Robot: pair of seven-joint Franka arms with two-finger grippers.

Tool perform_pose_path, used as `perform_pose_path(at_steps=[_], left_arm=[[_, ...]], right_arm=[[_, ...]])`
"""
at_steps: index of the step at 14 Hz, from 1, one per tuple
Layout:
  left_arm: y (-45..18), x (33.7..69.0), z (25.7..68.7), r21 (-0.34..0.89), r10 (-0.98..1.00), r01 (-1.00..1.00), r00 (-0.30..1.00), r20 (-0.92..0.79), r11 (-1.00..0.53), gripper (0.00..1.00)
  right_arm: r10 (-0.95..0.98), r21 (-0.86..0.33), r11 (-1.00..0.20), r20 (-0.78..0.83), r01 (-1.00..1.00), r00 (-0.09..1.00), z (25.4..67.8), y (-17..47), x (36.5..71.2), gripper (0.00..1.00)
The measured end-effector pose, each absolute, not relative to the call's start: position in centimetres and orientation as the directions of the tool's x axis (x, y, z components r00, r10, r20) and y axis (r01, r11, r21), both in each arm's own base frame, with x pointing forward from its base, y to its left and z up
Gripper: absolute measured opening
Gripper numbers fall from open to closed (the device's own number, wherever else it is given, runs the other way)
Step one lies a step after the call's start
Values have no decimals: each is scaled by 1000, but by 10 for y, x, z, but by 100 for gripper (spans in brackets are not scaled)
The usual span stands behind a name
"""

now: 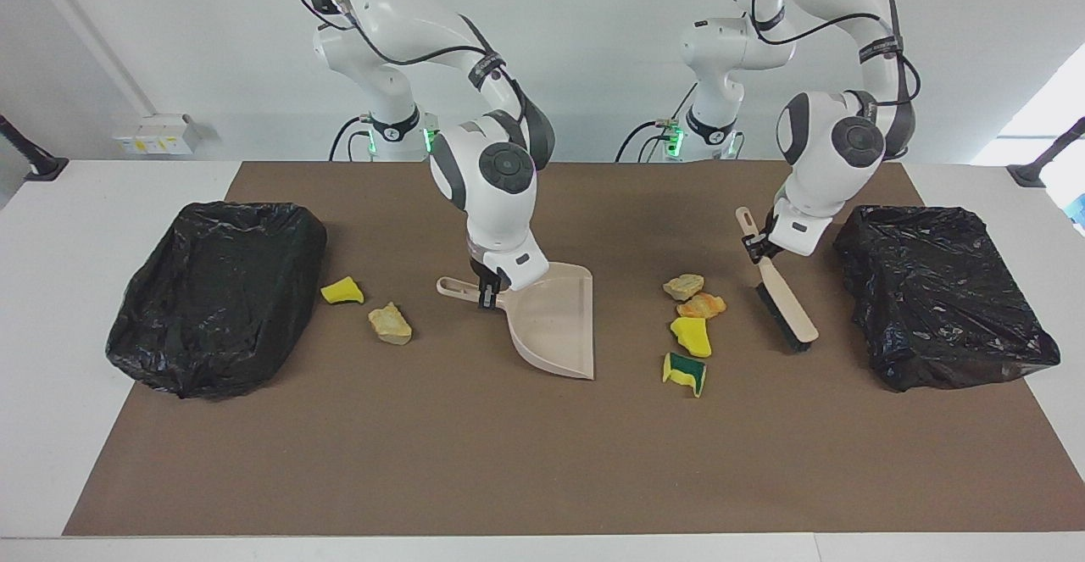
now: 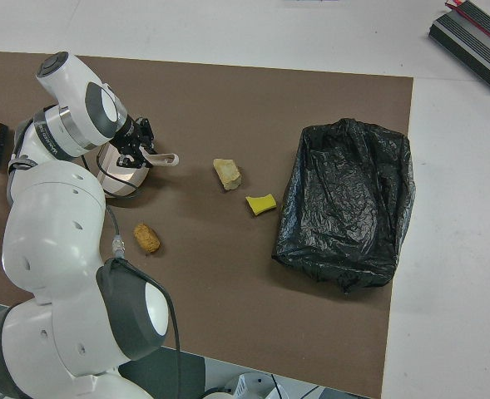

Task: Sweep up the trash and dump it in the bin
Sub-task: 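Sweep the crumbs toward the dustpan with the brush in the left gripper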

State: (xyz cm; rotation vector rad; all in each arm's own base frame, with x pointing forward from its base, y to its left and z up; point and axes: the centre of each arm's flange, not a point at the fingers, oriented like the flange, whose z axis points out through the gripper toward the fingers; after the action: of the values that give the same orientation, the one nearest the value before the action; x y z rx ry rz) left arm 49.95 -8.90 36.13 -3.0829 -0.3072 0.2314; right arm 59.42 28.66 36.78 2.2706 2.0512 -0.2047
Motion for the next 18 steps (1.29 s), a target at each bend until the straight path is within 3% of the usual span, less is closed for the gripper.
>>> perform_pose_path(at_steps=[10, 15, 18], left_arm=[[-271, 441, 362, 103, -11, -5, 998, -59, -995, 26], [-316, 421, 373, 146, -83, -78, 996, -24, -986, 26], [-323, 427, 393, 174, -77, -78, 997, 14, -982, 26]], right_arm=[[985, -27, -102, -143, 994, 97, 367, 287, 594, 31], [986, -22, -96, -138, 995, 92, 364, 290, 593, 31], [987, -19, -91, -136, 996, 87, 363, 296, 590, 31]])
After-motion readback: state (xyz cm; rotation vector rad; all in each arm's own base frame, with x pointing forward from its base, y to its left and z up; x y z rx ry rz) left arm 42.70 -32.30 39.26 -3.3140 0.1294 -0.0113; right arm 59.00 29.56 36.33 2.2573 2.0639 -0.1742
